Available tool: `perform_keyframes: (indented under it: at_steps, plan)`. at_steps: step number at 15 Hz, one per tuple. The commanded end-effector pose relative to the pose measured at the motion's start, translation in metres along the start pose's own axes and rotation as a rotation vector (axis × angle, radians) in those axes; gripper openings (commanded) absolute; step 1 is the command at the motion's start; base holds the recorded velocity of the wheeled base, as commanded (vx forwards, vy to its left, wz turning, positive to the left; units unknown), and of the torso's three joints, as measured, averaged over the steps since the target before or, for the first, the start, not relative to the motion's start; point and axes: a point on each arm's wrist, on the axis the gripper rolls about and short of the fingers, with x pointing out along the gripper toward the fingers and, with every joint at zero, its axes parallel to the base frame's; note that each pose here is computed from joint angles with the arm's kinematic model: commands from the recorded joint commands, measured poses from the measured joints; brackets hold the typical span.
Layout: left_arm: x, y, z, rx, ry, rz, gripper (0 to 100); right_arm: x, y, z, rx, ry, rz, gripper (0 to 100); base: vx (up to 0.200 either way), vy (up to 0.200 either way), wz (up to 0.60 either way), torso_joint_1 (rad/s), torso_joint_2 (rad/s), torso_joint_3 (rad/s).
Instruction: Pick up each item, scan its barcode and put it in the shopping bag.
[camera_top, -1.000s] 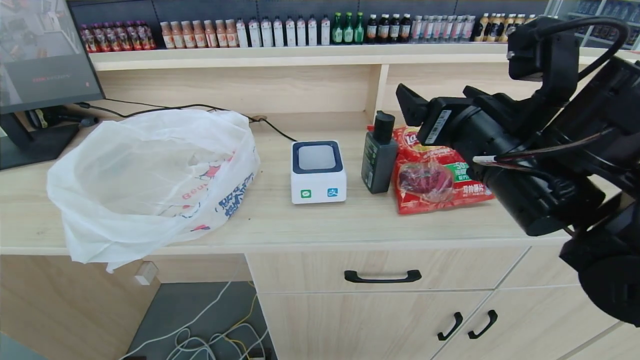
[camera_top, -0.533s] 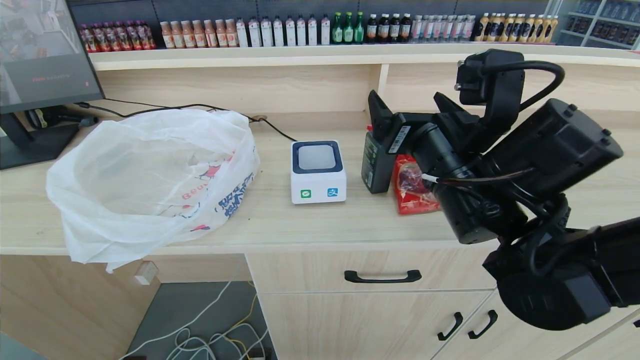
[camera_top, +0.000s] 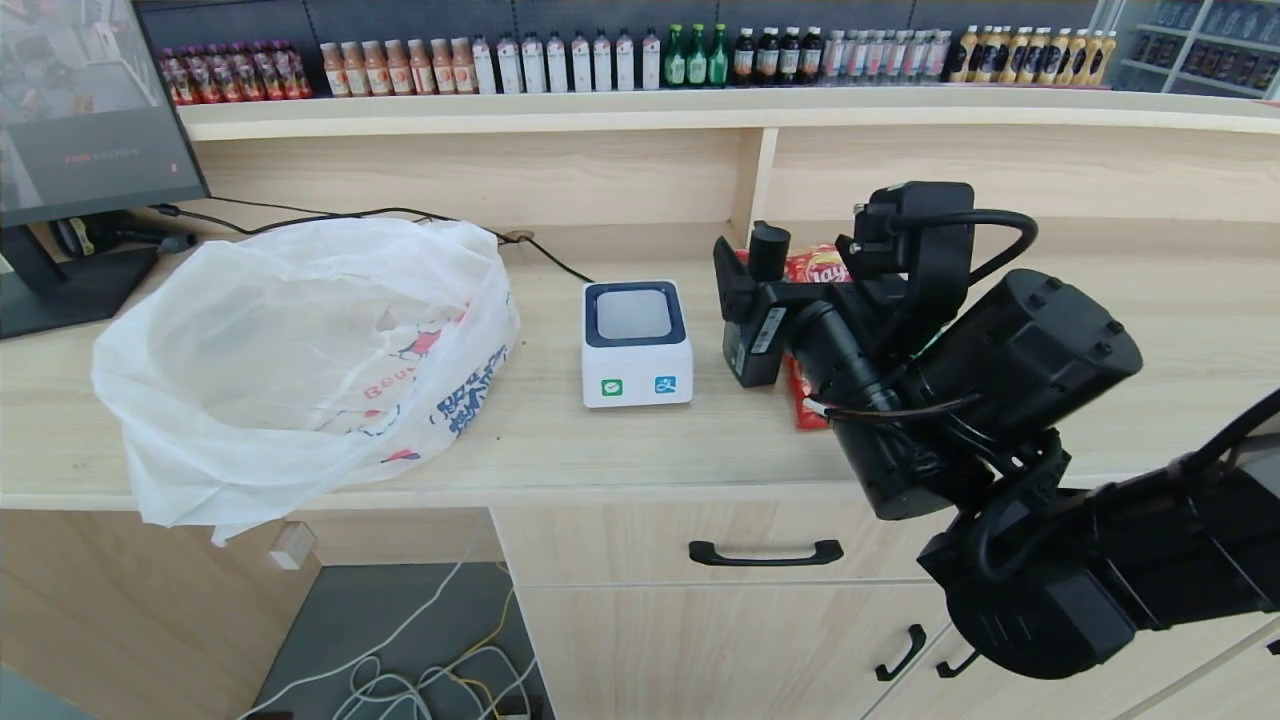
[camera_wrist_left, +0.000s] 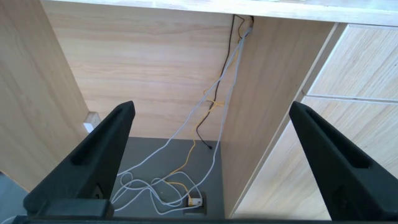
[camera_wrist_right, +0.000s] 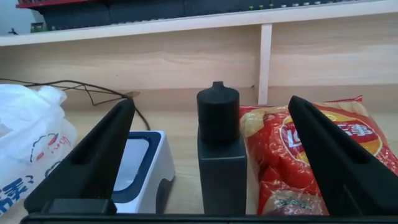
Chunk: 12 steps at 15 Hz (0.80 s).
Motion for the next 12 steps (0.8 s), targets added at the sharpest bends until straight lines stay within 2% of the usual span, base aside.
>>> perform_keyframes:
  at_steps: [1, 7, 10, 12]
  plan:
    - [0.000, 0.000, 0.000, 0.000, 0.000, -0.002, 100, 0.003, 0.003, -0.011, -0.007, 0.015, 0.007, 100, 0.000, 0.000, 0.00, 0.000, 0.00, 0.000]
    - [0.000, 0.000, 0.000, 0.000, 0.000, 0.002, 100, 0.008, -0.002, -0.024, -0.022, 0.024, 0.050, 100, 0.000, 0.000, 0.00, 0.000, 0.00, 0.000]
    - [0.000, 0.000, 0.000, 0.000, 0.000, 0.000, 100, 0.015, -0.018, -0.028, -0.045, 0.028, 0.035, 100, 0.000, 0.000, 0.00, 0.000, 0.00, 0.000]
    - [0.000, 0.000, 0.000, 0.000, 0.000, 0.000, 100, 0.015, -0.018, -0.032, -0.029, 0.044, 0.043, 100, 0.000, 0.000, 0.00, 0.000, 0.00, 0.000]
